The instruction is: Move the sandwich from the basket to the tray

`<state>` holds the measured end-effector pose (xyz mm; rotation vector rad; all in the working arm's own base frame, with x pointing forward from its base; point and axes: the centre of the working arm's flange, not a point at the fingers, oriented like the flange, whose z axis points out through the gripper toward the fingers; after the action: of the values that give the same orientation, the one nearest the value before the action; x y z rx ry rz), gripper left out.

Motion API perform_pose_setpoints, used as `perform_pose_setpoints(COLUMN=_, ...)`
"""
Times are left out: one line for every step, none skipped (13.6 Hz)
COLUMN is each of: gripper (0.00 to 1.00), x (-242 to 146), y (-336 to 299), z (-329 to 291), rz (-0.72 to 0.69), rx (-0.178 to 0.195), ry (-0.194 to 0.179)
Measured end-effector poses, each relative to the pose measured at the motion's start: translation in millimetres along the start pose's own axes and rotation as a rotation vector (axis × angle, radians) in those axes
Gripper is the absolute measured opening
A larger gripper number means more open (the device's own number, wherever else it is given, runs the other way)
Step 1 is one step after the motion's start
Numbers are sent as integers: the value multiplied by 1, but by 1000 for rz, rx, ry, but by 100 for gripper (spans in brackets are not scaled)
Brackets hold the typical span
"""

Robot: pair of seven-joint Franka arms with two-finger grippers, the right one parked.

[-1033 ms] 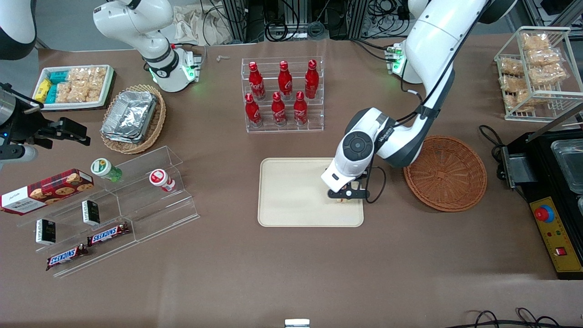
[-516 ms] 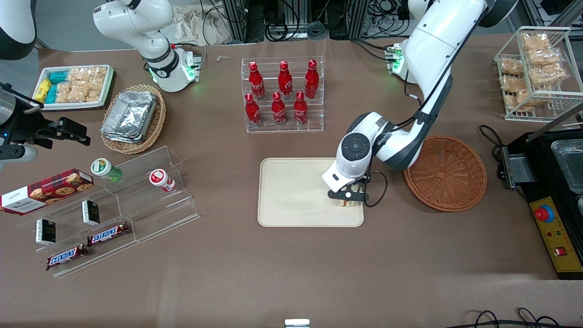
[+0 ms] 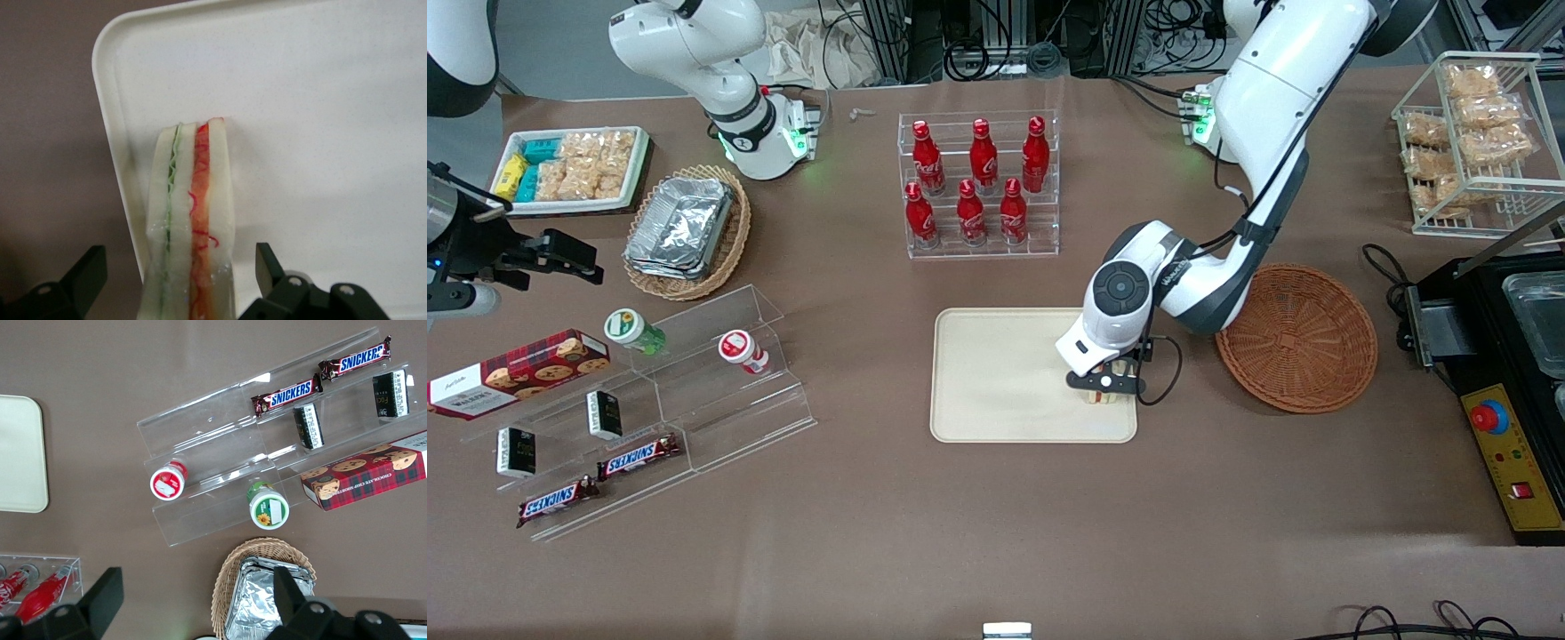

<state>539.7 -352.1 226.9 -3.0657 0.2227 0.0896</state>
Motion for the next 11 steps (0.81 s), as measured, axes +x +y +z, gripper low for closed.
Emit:
perform_pose_setpoints(gripper=100, x=3, y=-4, z=-2, rz=-7, rx=-1, ry=4)
perform_pose_setpoints(gripper=100, x=8, y=-11, z=-8, rz=-21, rx=-1, ry=10)
perform_pose_setpoints(gripper=100, x=14, y=-24, z=-18, rz=-43, rx=4, ry=12)
perform_pose_setpoints(gripper=100, x=24, y=-42, z=-35, rz=-66, rx=14, ry=11)
perform_pose_setpoints(gripper=100, x=33, y=-63, z=-57, rz=-74, rx=26, ry=11)
perform_pose_setpoints(gripper=100, x=42, y=-85, z=-84, rz=-75, rx=38, ry=12)
perform_pose_setpoints(gripper=100, x=48, y=-106, z=-112, rz=-75, rx=50, ry=13)
perform_pose_setpoints(gripper=100, x=52, y=-125, z=-138, rz=-74, rx=57, ry=21)
perform_pose_setpoints(gripper=100, x=54, y=-144, z=-161, rz=-72, rx=62, ry=32)
perform_pose_setpoints(gripper=100, x=56, y=-164, z=-181, rz=-63, rx=67, ry=39)
perform_pose_setpoints(gripper=100, x=55, y=-186, z=-196, rz=-47, rx=73, ry=41)
